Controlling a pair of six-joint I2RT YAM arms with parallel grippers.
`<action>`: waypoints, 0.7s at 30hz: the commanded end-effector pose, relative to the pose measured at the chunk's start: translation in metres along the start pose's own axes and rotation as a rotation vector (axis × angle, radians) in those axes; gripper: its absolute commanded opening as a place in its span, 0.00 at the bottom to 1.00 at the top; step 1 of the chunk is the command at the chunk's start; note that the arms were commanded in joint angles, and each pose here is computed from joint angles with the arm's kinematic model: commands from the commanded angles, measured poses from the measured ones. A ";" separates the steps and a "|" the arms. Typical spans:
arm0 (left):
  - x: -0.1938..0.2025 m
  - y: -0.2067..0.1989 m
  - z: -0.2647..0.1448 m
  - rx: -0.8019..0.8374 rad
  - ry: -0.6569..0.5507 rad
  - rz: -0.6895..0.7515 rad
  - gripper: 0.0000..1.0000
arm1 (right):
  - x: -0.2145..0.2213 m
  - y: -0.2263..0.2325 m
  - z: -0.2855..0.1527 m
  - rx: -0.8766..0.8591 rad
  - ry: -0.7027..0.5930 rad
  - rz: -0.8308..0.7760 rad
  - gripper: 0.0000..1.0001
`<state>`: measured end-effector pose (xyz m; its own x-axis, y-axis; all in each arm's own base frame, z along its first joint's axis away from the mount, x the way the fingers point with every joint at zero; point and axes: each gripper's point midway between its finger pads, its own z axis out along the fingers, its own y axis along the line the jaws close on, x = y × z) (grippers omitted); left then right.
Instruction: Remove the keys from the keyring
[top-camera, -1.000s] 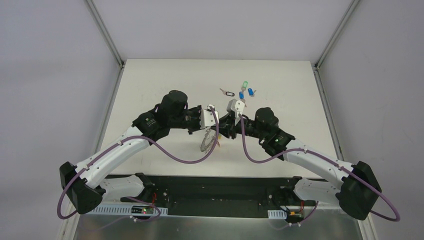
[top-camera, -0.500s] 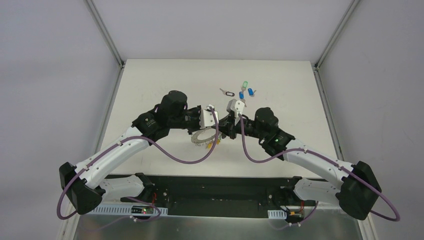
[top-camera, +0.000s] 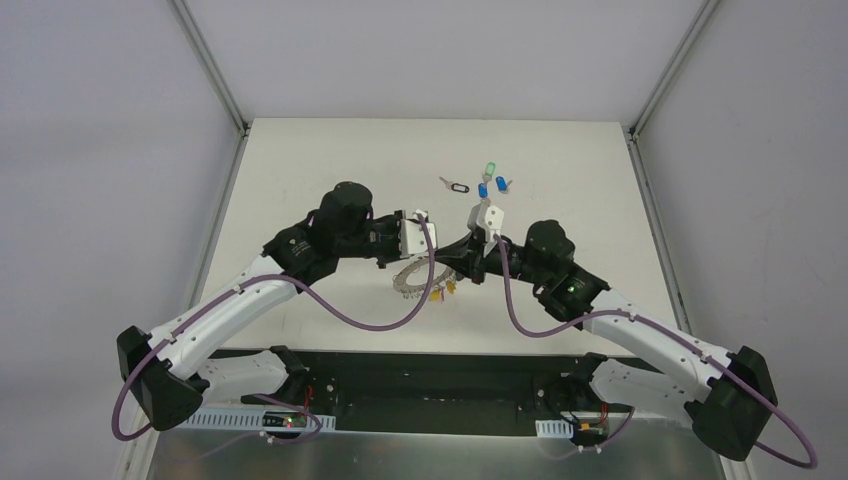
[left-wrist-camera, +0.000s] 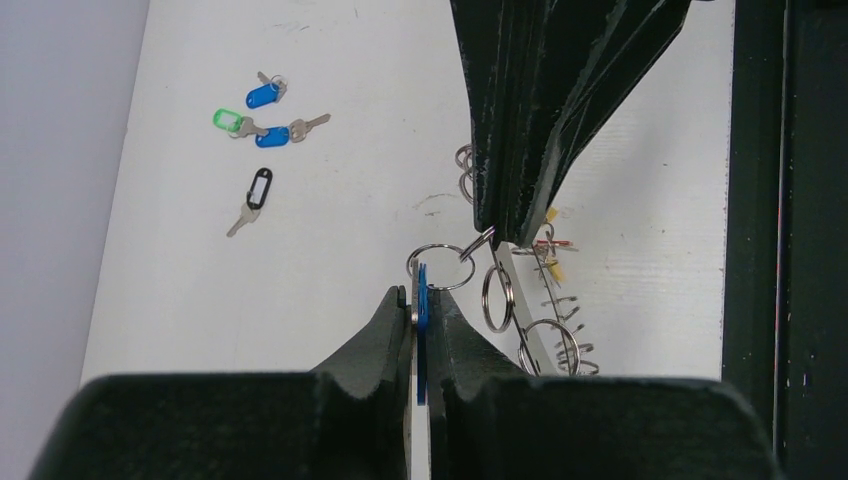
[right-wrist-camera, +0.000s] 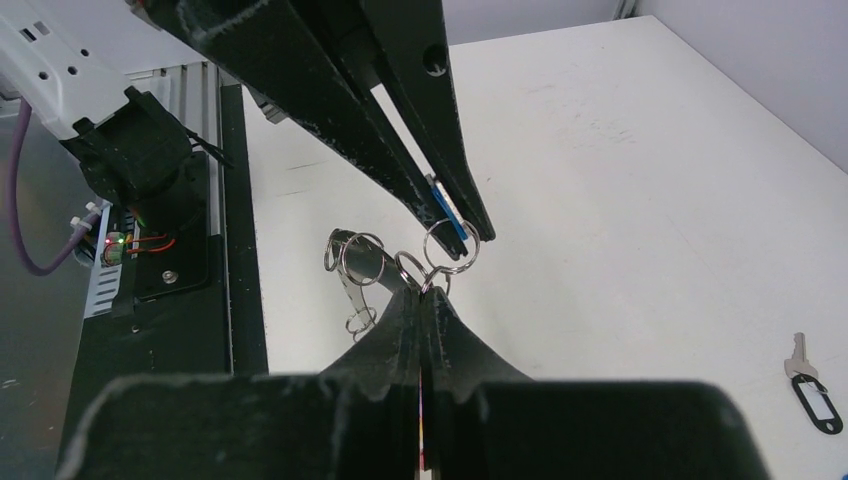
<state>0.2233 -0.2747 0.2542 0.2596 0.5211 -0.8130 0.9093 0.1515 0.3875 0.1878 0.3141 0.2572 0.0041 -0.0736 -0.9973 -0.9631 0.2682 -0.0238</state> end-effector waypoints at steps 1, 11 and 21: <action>-0.017 0.005 -0.004 -0.014 -0.074 0.023 0.00 | -0.030 0.012 -0.007 -0.049 -0.090 -0.030 0.00; -0.015 -0.006 0.002 0.046 -0.090 0.028 0.00 | -0.061 0.013 -0.013 -0.037 -0.205 -0.022 0.00; -0.012 -0.011 0.008 0.083 -0.092 0.021 0.00 | -0.077 0.008 -0.017 -0.002 -0.289 -0.012 0.00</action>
<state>0.2132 -0.2835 0.2528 0.2758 0.4804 -0.8325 0.9270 0.0960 0.3625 0.1766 0.3101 0.2853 -0.0094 0.0500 -0.9987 -0.9667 0.2552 0.0219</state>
